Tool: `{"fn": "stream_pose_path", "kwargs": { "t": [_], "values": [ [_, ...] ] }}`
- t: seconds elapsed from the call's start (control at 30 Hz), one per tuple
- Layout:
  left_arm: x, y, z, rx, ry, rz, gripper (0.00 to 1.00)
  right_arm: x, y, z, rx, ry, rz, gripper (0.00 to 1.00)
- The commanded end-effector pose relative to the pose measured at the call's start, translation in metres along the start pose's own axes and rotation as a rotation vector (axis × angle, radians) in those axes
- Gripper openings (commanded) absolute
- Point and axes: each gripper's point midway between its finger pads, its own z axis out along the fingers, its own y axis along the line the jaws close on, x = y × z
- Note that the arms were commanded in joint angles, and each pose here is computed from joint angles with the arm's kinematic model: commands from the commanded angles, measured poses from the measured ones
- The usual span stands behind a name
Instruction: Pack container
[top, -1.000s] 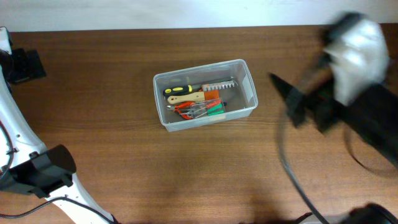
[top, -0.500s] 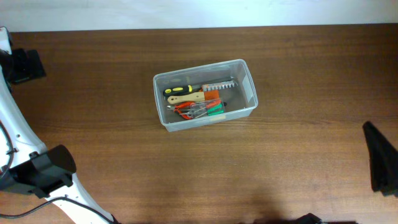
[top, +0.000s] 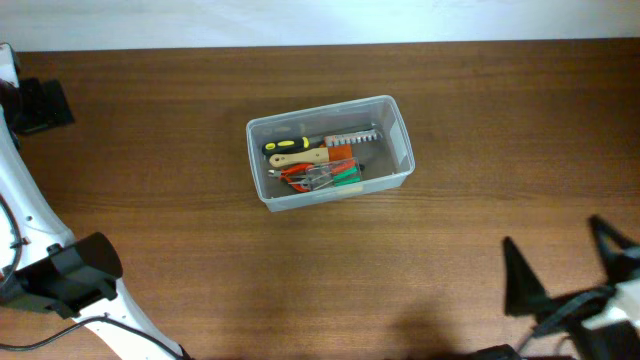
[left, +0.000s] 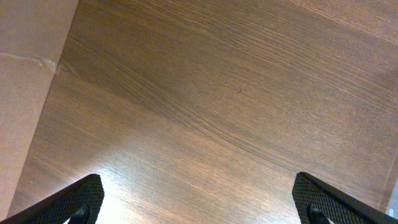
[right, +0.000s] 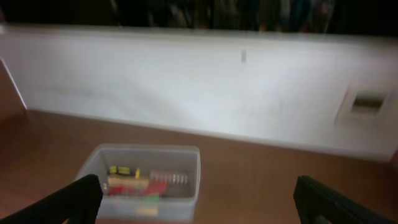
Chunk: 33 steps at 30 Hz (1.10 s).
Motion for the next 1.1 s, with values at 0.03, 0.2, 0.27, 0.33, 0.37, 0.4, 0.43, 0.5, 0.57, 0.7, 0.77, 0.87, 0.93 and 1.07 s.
{"fn": "stream_pose_path", "kwargs": {
  "t": [0.03, 0.2, 0.27, 0.33, 0.37, 0.4, 0.43, 0.5, 0.57, 0.7, 0.77, 0.87, 0.93, 1.07],
  "values": [
    [-0.001, 0.0, 0.004, 0.006, 0.006, -0.01, 0.99, 0.072, -0.005, 0.027, 0.027, 0.063, 0.069, 0.99],
    [-0.001, 0.0, 0.004, 0.006, 0.006, -0.01, 0.99, 0.138, -0.007, 0.061, 0.027, 0.07, 0.076, 0.99],
    [-0.001, 0.0, 0.004, 0.006, 0.006, -0.01, 0.99, 0.159, -0.005, 0.072, 0.005, 0.07, 0.079, 0.99],
    [-0.001, 0.0, 0.004, 0.006, 0.006, -0.009, 0.99, 0.182, -0.004, 0.082, -0.006, 0.082, 0.084, 0.98],
    [-0.001, 0.0, 0.004, 0.006, 0.006, -0.01, 0.99, 0.193, -0.006, 0.085, -0.003, 0.093, 0.088, 0.99],
    [-0.001, 0.0, 0.004, 0.006, 0.006, -0.01, 0.99, 0.202, -0.007, 0.088, 0.003, 0.104, 0.091, 0.99],
    [-0.001, 0.0, 0.004, 0.006, 0.006, -0.009, 0.99, 0.21, -0.01, 0.09, 0.014, 0.114, 0.094, 0.99],
    [-0.001, 0.0, 0.004, 0.006, 0.006, -0.01, 0.99, 0.224, -0.016, 0.092, 0.042, 0.136, 0.101, 0.99],
    [-0.001, 0.0, 0.004, 0.006, 0.006, -0.01, 0.99, 0.234, -0.024, 0.093, 0.077, 0.15, 0.109, 0.99],
    [-0.001, 0.0, 0.004, 0.006, 0.006, -0.009, 0.99, 0.25, -0.036, 0.094, 0.131, 0.174, 0.124, 0.98],
    [-0.001, 0.0, 0.004, 0.006, 0.006, -0.01, 0.99, 0.255, -0.039, 0.094, 0.145, 0.179, 0.128, 0.99],
    [-0.001, 0.0, 0.004, 0.006, 0.006, -0.009, 0.99, 0.26, -0.04, 0.094, 0.152, 0.176, 0.128, 0.99],
    [-0.001, 0.0, 0.004, 0.006, 0.006, -0.01, 0.99, 0.264, -0.041, 0.094, 0.152, 0.173, 0.128, 0.99],
    [-0.001, 0.0, 0.004, 0.006, 0.006, -0.01, 0.99, 0.271, -0.042, 0.095, 0.157, 0.192, 0.133, 0.99]
  ]
}}
